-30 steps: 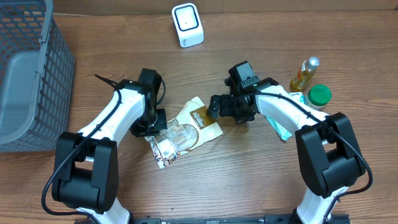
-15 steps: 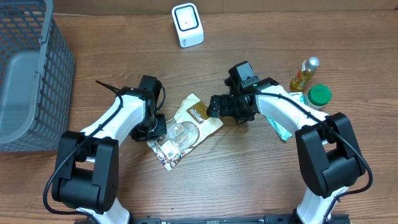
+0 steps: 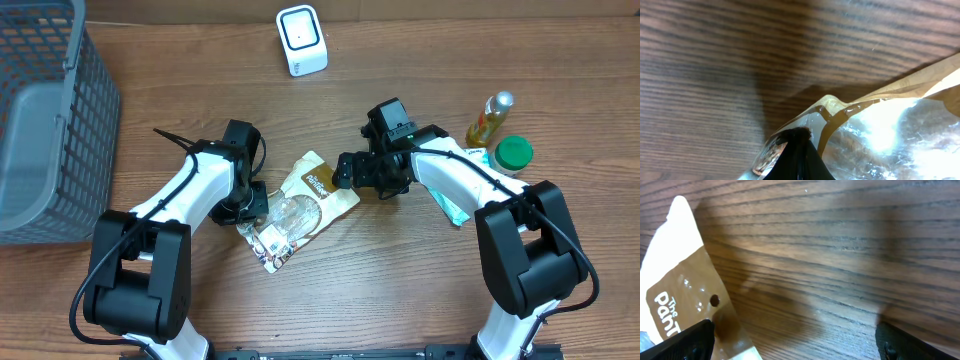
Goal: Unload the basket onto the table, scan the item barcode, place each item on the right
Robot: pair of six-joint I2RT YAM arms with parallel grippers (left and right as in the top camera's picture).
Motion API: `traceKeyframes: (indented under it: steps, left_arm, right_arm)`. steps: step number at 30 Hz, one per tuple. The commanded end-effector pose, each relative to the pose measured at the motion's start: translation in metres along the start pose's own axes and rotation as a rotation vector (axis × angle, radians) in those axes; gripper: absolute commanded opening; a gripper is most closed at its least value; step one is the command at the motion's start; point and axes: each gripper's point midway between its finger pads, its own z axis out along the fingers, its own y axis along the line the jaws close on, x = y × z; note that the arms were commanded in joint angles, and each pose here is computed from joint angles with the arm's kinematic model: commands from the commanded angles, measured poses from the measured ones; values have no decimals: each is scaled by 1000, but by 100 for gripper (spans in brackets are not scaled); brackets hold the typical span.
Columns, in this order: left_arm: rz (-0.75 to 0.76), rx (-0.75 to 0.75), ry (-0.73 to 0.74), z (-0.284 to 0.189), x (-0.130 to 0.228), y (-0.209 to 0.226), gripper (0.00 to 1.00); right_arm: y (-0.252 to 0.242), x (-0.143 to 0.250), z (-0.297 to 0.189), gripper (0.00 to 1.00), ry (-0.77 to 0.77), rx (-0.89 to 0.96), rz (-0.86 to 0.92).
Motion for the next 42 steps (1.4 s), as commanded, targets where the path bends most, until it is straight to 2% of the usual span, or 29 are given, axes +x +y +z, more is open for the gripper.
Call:
traceKeyframes:
  steps: [1, 4, 6, 31, 42]
  left_arm:
    - [-6, -8, 3, 4, 3, 2, 5]
    - [-5, -5, -5, 4, 1, 1, 7]
    - [-3, -4, -8, 4, 0, 0, 7]
    - [-3, 3, -24, 4, -4, -1, 10]
    - [-3, 3, -24, 4, -4, -2, 10]
  right_arm:
    - [17, 6, -2, 100, 30, -106, -94]
    - [61, 23, -14, 100, 90, -387, -290]
    - [68, 27, -17, 100, 101, -432, -302]
    - [54, 24, 2, 100, 106, -371, -292]
    - [76, 54, 33, 100, 211, -447, -325]
